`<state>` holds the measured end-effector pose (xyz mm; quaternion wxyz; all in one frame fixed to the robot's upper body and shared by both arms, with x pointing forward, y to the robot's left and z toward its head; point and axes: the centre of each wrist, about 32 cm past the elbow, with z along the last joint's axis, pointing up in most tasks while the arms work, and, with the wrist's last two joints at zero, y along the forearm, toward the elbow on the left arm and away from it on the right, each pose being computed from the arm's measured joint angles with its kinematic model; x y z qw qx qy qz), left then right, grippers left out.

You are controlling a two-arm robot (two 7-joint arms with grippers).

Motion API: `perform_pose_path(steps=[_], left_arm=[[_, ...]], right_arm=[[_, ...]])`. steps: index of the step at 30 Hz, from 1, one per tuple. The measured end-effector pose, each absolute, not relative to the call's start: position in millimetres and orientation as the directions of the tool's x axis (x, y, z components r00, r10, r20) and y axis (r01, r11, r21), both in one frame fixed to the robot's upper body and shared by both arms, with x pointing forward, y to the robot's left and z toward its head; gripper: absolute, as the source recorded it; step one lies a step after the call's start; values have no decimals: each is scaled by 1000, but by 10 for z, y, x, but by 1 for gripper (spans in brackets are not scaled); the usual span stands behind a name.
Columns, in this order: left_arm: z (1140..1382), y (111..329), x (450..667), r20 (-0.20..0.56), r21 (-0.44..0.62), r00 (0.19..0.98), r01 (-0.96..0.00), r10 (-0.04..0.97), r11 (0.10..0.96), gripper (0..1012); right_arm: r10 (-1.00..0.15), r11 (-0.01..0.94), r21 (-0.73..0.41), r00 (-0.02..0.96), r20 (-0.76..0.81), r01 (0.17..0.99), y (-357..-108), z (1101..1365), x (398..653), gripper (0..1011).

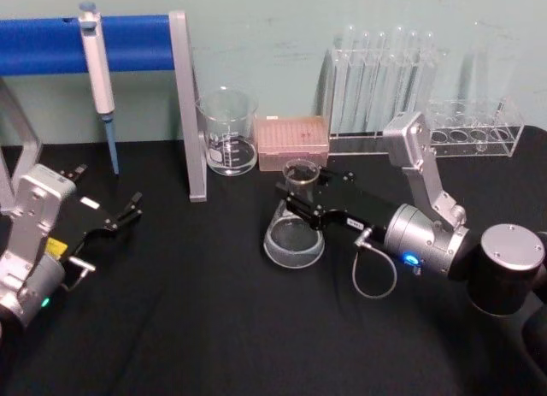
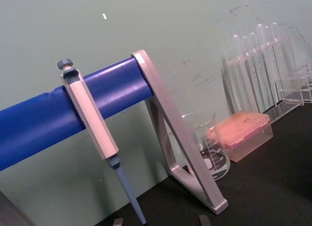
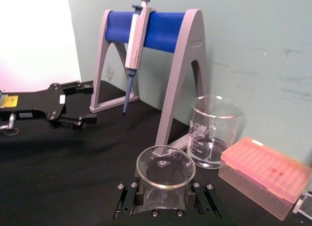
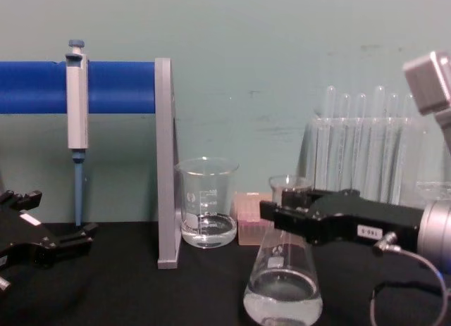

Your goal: Grasp the erlenmeyer flask with one hand, shake it three times, then place it back.

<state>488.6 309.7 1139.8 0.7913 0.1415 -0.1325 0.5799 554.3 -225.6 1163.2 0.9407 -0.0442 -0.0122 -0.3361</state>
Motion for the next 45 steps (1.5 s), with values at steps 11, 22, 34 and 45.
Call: perform_pose_path(steps=[11,22,34,45], left_arm=[[11398,3097,4886,374,70,292,-955,880,287,1001],[11398,3097,4886,374,70,292,-955,880,287,1001],[11398,3097,4886,374,70,292,-955,880,287,1001],[11398,3097,4886,374,70,292,-955,880,287,1001]], right_arm=[[-658,750,-43,751,53,660,-2309,11923,5439,450],[-674,737,-9,736,65,675,-2380,12181,5335,450],[-674,738,15,736,68,674,-2431,12346,5279,450],[-669,742,18,740,69,670,-2424,12365,5270,450]])
